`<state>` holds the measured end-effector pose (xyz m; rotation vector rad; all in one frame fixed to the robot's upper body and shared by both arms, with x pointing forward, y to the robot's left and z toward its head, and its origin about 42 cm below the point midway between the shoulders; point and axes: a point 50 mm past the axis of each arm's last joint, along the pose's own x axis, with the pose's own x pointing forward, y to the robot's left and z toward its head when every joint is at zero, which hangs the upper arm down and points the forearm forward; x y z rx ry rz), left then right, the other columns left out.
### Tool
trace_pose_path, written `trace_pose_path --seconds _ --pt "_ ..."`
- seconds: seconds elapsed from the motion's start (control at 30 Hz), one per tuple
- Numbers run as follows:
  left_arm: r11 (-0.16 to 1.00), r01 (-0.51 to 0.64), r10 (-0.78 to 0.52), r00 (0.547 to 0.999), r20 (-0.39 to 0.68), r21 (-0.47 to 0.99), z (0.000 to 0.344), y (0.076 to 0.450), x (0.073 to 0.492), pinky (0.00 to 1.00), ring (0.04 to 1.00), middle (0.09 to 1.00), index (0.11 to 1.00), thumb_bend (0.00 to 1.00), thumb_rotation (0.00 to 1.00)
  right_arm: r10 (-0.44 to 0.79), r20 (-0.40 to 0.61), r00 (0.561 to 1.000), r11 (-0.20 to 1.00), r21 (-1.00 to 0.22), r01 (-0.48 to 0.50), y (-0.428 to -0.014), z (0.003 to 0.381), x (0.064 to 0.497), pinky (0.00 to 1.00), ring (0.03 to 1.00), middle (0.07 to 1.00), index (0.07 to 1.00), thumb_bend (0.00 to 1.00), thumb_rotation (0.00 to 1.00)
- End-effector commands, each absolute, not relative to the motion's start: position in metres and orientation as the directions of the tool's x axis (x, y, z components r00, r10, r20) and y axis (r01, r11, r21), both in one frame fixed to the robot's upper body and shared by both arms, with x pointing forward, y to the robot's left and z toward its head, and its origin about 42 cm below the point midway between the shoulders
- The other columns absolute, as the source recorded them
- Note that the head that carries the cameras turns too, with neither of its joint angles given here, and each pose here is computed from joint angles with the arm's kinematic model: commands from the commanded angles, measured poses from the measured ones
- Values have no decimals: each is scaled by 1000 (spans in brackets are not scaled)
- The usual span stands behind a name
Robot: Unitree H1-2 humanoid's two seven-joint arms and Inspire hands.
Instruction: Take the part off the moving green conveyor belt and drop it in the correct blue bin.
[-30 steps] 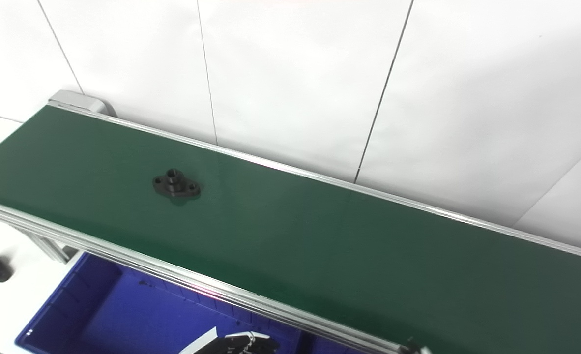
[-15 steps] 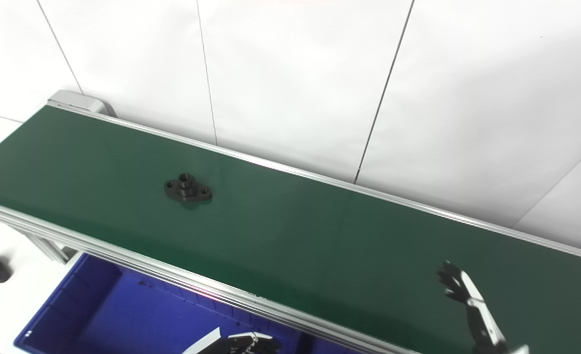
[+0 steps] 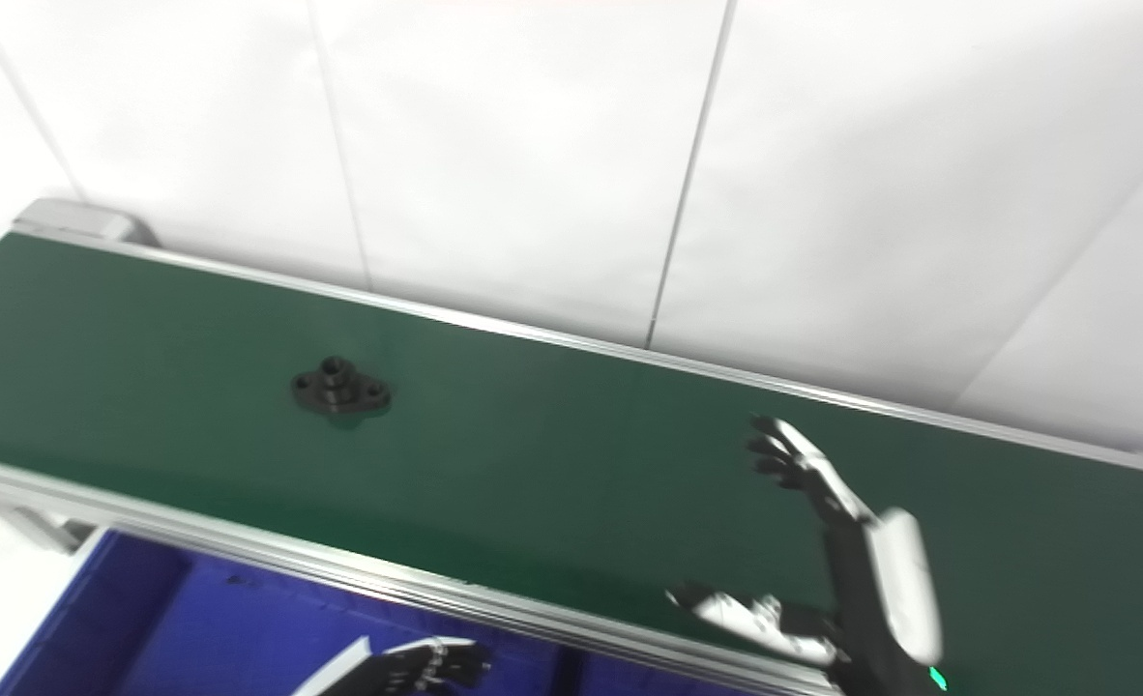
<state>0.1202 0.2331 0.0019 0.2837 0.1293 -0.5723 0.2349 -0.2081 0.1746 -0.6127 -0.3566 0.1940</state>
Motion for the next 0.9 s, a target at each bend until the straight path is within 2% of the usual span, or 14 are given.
trace_pose_path --seconds 0.0,0.17,0.27,0.6,0.87 --pt "802 547 -528 837 -142 240 12 238 126 716 787 825 831 886 148 285 295 912 798 -601 -55 -198 191 244 629 695 772 835 829 462" --pt "800 547 -531 837 -133 248 16 245 130 706 792 842 844 883 161 261 257 930 782 -621 -48 -182 200 267 656 698 763 826 836 421" --pt "794 555 -540 831 -133 249 18 248 132 724 804 855 859 864 184 254 235 938 777 -627 -53 -173 206 280 636 702 767 829 840 402" --pt "791 565 -549 825 -135 232 20 259 137 732 815 871 878 815 189 305 217 927 710 -700 -69 -143 212 320 600 691 753 838 812 418" --pt "789 567 -553 823 -129 238 23 263 142 733 818 873 872 810 188 341 180 923 672 -733 -106 -126 220 342 629 704 753 841 827 398"
